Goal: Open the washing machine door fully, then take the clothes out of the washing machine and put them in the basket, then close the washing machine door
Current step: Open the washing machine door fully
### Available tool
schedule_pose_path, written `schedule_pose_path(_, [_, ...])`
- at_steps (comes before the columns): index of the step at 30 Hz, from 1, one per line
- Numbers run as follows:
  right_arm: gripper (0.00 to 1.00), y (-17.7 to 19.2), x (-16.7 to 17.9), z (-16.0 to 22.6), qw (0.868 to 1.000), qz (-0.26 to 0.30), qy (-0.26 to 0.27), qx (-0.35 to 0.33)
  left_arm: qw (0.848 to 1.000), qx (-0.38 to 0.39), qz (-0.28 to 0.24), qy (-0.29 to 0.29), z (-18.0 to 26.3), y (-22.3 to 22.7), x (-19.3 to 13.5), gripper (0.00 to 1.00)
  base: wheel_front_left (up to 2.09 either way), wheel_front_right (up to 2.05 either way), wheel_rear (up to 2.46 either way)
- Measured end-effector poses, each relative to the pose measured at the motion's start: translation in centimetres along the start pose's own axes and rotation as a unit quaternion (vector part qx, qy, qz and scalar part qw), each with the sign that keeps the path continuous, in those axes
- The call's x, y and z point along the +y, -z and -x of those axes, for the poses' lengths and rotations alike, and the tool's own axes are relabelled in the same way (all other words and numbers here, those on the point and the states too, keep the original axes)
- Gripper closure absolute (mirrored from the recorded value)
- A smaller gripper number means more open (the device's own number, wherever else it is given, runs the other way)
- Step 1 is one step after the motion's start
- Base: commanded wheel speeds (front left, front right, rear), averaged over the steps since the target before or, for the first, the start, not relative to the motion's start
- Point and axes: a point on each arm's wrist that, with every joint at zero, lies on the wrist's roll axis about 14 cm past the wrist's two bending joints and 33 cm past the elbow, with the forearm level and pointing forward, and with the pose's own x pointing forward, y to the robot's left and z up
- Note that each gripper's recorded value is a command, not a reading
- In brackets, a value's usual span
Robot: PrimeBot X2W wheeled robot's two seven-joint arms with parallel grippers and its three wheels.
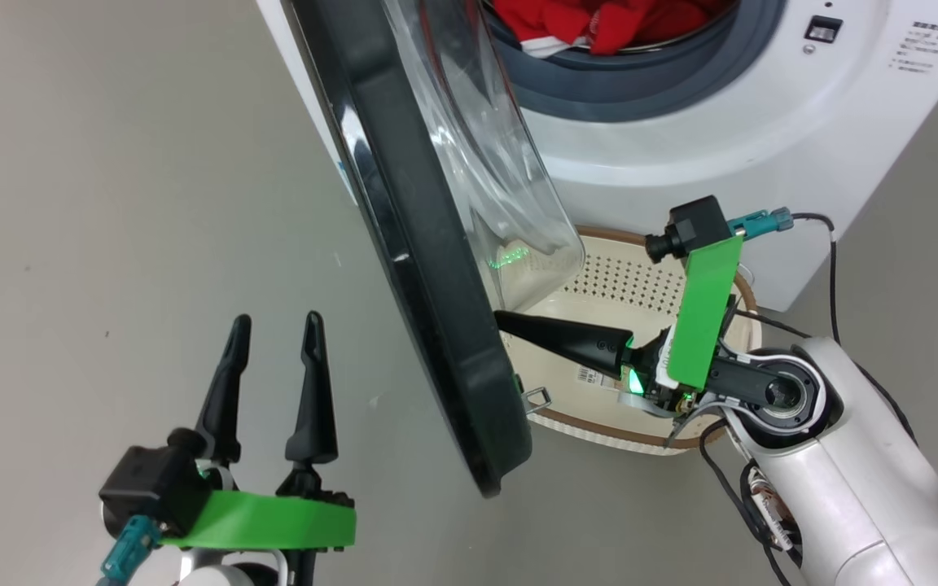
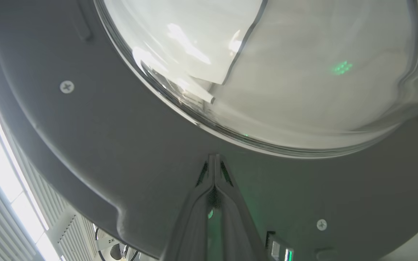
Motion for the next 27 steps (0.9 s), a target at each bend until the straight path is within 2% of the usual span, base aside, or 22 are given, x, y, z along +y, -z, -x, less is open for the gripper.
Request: schedule_pose_path(27, [1.00,6.7,1.6,-4.4,0.995,-0.002,-0.011,0.102,0.997,-0.019,-0.006,-0.081,4.8,-2.3,5.5,0.00,0.00,0.00,0.00])
